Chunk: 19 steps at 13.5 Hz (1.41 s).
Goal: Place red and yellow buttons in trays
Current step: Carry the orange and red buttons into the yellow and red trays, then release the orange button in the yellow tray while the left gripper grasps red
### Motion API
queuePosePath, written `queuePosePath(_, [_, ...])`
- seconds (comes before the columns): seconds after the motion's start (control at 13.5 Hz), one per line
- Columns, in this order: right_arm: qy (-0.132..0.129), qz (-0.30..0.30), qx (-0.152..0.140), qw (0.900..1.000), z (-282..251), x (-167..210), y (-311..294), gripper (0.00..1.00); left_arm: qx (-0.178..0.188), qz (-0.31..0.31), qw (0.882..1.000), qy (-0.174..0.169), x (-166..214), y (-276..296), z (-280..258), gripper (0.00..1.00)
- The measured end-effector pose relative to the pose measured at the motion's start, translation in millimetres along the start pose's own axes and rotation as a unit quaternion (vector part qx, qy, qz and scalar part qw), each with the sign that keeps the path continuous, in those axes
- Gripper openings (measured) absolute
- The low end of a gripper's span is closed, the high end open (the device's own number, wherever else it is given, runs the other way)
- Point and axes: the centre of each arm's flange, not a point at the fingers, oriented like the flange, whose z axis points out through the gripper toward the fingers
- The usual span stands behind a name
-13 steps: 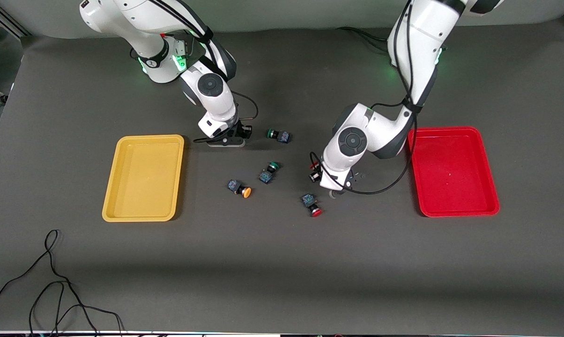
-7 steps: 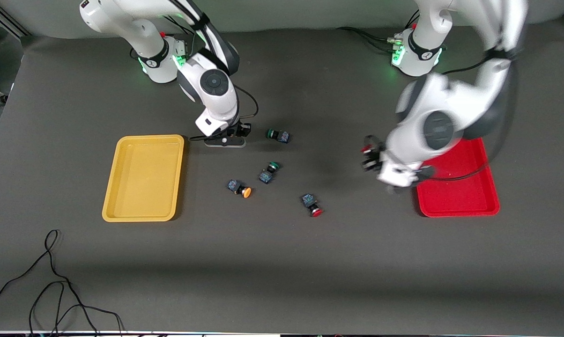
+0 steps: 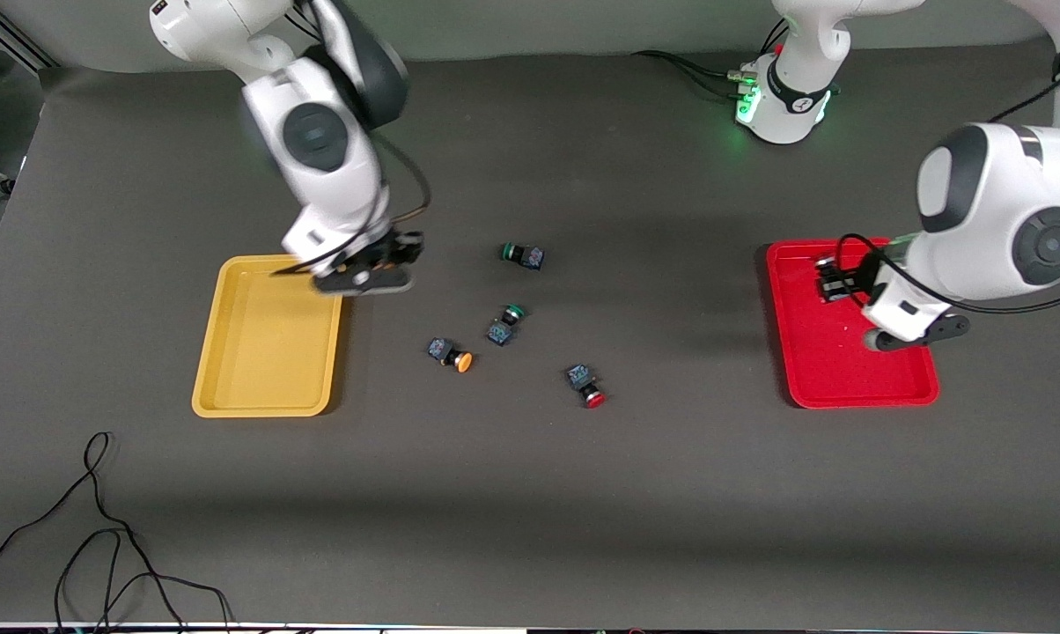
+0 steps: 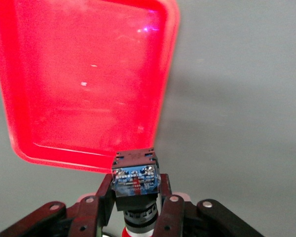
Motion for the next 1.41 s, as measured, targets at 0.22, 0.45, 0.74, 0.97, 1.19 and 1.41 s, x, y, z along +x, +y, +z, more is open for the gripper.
queuePosePath(0.22, [-0.002, -0.076, 0.000, 0.997, 9.4, 27.7, 113.2, 0.40, 0.005, 0.004, 1.000, 0.009, -2.2, -7.8, 59.7, 0.41])
queuePosePath(0.45, [0.001, -0.130, 0.013, 0.991, 25.2, 34.8, 210.3, 0.40, 0.005, 0.008, 0.999, 0.033, -5.4, -10.2, 113.5, 0.41])
queuePosePath(0.74, [0.024, -0.157, 0.034, 0.987, 128.3, 33.2, 266.3, 0.40, -0.003, 0.001, 0.999, 0.043, 6.7, -19.3, 162.8, 0.41])
queuePosePath(0.97, [0.006, -0.134, 0.051, 0.990, 223.1, 26.8, 274.9, 0.40, -0.004, -0.002, 0.999, 0.044, 10.6, -21.6, 158.0, 0.69])
queuePosePath(1.19, [-0.005, -0.095, 0.063, 0.994, 253.3, 24.5, 284.2, 0.40, 0.005, -0.001, 1.000, 0.012, 14.6, -8.0, 102.2, 1.00])
queuePosePath(1.41, [-0.003, -0.034, 0.076, 0.997, 257.9, 23.1, 291.6, 0.40, 0.011, -0.030, 0.999, 0.008, 18.3, 55.2, 8.3, 1.00])
